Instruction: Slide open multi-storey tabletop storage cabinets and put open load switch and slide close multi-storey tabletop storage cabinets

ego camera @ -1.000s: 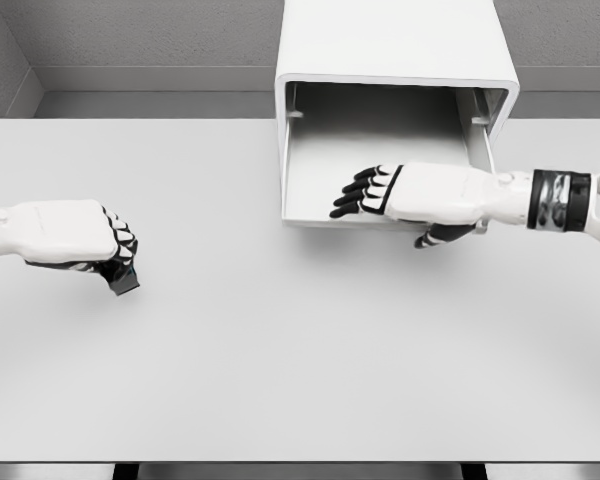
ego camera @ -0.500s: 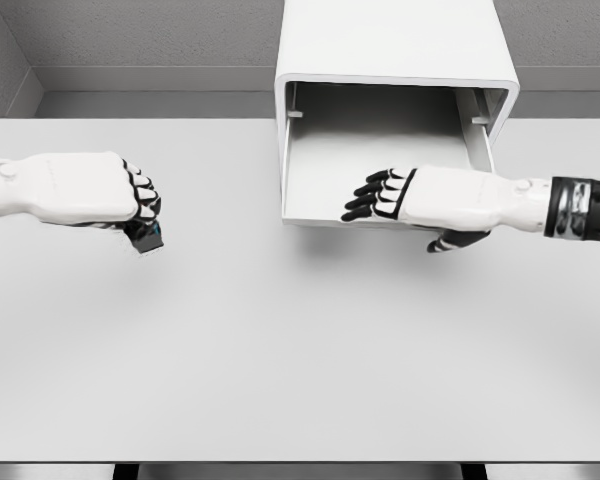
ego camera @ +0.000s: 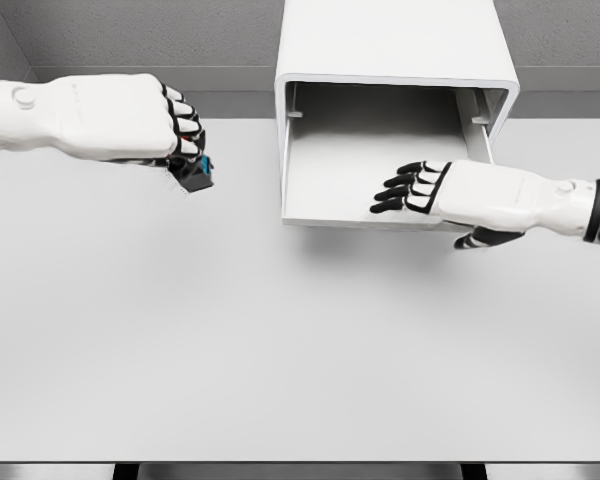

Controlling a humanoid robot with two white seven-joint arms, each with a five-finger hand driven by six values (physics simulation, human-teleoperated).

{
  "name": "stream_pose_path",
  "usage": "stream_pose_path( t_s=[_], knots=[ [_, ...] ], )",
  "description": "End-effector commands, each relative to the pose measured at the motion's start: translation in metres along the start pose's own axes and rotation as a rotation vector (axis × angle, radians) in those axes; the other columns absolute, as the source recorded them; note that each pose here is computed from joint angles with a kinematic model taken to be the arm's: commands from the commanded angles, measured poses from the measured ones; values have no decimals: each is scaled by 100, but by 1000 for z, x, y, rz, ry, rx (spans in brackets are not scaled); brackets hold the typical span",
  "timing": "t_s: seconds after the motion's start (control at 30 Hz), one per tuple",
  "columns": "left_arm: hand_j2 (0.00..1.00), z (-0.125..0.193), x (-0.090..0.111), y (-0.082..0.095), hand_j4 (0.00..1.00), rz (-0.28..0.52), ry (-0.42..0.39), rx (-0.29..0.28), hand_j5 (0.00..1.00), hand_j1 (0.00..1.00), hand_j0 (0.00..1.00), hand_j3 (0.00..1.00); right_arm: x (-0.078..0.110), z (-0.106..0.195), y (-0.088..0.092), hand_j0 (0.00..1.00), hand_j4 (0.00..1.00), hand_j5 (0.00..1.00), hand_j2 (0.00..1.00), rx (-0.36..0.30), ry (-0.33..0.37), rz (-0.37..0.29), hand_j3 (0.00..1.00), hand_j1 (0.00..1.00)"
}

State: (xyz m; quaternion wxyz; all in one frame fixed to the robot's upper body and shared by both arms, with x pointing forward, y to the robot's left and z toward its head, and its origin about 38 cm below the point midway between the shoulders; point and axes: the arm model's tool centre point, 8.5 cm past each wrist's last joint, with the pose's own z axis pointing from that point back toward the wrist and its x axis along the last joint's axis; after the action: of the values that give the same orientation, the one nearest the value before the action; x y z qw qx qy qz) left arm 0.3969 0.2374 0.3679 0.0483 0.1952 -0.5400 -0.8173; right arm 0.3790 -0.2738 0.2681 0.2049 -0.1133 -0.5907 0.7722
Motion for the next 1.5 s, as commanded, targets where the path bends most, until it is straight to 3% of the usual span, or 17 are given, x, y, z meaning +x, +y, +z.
stream_pose_path(
  t_s=[0.0,0.17,0.27,0.37,0.5,0.67,0.73,0.87,0.93,1.03,1.13,1.17,1.23,1.3,1.4,1.47],
  knots=[
    [39,-6,1,6,39,8,-17,28,39,39,39,39,-2,6,-6,100,100,100,100,-11,16,7,100,100],
    [39,-14,1,42,39,-38,-43,112,39,39,39,39,-11,34,-10,100,100,100,100,-37,90,7,100,100],
    [39,-27,5,66,39,-69,-82,172,39,39,39,39,-12,48,-19,100,100,100,100,-82,88,-24,100,100],
    [39,-45,12,78,39,-83,-128,213,39,39,39,39,-14,66,-24,100,100,100,100,-114,111,-47,100,100],
    [40,-100,41,83,40,-106,-263,116,40,40,40,40,-16,145,-50,100,100,100,100,-231,234,-69,100,100],
    [40,-154,34,88,40,-46,-291,141,40,40,40,40,-10,200,-60,100,100,100,100,-328,345,-56,100,100],
    [41,-166,38,86,41,-53,-294,136,41,41,41,41,-8,213,-41,100,100,100,100,-305,388,-100,100,100],
    [44,-168,29,82,44,-34,-270,128,44,44,44,44,-8,210,-10,100,100,100,100,-246,394,-183,100,100],
    [46,-169,30,85,46,-37,-271,134,46,46,46,46,-3,204,20,98,98,98,98,-185,385,-261,98,98],
    [49,-168,29,85,49,-37,-268,134,49,49,49,49,3,202,50,58,58,58,58,-113,391,-330,58,58],
    [53,-177,17,78,53,8,-246,123,53,53,53,53,11,200,74,53,53,53,53,-51,387,-382,53,53],
    [56,-178,14,75,56,19,-239,119,56,56,56,56,13,195,80,46,46,46,46,-31,375,-394,46,46],
    [68,-179,15,75,68,19,-241,118,68,68,68,68,17,174,100,47,47,47,47,29,322,-430,47,47],
    [73,-178,13,75,73,20,-237,120,73,73,73,73,19,168,107,47,47,47,47,53,307,-438,47,47],
    [92,-177,8,73,92,34,-223,116,92,92,92,92,21,144,118,48,48,48,48,124,248,-429,48,48],
    [100,-175,5,75,100,37,-217,126,100,100,100,100,20,134,116,48,48,48,48,121,225,-419,48,48]
  ],
)
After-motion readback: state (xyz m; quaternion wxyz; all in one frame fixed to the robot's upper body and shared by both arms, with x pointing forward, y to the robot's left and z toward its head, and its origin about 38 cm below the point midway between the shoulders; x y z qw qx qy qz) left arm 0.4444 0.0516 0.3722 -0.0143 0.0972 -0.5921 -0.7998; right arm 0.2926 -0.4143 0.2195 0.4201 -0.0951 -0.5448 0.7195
